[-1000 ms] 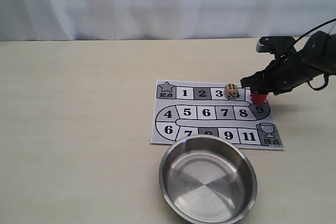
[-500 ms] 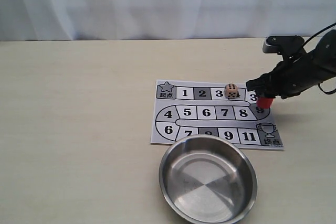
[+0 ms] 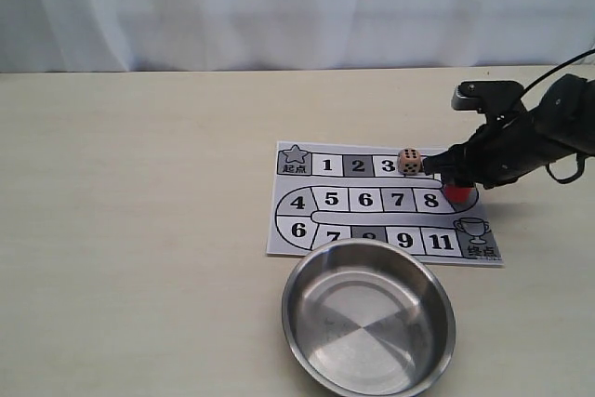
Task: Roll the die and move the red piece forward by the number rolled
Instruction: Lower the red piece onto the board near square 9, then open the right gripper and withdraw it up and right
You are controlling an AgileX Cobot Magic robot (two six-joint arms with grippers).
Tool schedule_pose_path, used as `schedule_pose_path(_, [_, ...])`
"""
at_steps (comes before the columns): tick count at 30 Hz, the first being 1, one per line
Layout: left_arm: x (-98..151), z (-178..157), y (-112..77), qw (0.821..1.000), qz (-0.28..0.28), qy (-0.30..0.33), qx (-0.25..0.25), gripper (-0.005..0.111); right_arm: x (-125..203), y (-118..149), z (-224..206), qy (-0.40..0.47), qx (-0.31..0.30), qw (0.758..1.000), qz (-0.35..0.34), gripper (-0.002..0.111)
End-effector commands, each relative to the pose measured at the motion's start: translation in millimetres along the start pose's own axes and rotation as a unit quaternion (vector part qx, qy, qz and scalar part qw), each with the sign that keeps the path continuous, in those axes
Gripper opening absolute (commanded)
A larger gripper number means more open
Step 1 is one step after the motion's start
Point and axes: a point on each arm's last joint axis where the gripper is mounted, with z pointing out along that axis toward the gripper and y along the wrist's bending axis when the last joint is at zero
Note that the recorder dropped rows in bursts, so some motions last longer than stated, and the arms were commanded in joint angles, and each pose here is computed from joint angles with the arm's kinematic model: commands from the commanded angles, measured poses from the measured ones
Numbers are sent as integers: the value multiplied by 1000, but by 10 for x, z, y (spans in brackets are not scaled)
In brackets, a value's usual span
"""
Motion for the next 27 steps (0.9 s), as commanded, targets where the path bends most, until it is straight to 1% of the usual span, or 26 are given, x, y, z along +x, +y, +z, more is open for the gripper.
schedule_pose_path(1, [-27, -4, 0, 1000, -1, -8, 0, 0, 46, -33, 64, 8, 7, 1000, -15, 4])
schedule_pose_path(4, [-27, -4, 0, 1000, -1, -8, 0, 0, 46, -33, 64, 8, 7, 1000, -15, 5])
schedule_pose_path(6, [-27, -4, 0, 1000, -1, -8, 0, 0, 42, -32, 58, 7, 7, 1000, -15, 10])
schedule_pose_path(8, [-29, -4, 0, 1000, -1, -9, 0, 0, 38, -32, 52, 6, 7, 1000, -13, 20])
schedule_pose_path(13, [-29, -4, 0, 1000, -1, -9, 0, 0, 33, -27, 46, 4, 5, 1000, -2, 49])
schedule_pose_path(16, [-29, -4, 0, 1000, -1, -9, 0, 0, 14, -27, 34, 1, 5, 1000, -2, 64])
schedule_pose_path(18, [-29, -4, 0, 1000, -1, -9, 0, 0, -14, -27, -1, -8, 7, 1000, 1, 71])
schedule_pose_path(20, [-29, -4, 0, 1000, -1, -9, 0, 0, -52, -27, -54, -20, 9, 1000, 7, 73])
schedule_pose_path(24, [-29, -4, 0, 1000, -1, -9, 0, 0, -133, -18, -193, -43, 11, 999, 5, 73])
schedule_pose_path(27, [-29, -4, 0, 1000, -1, -9, 0, 0, -189, -9, -307, -59, 12, 998, 4, 70])
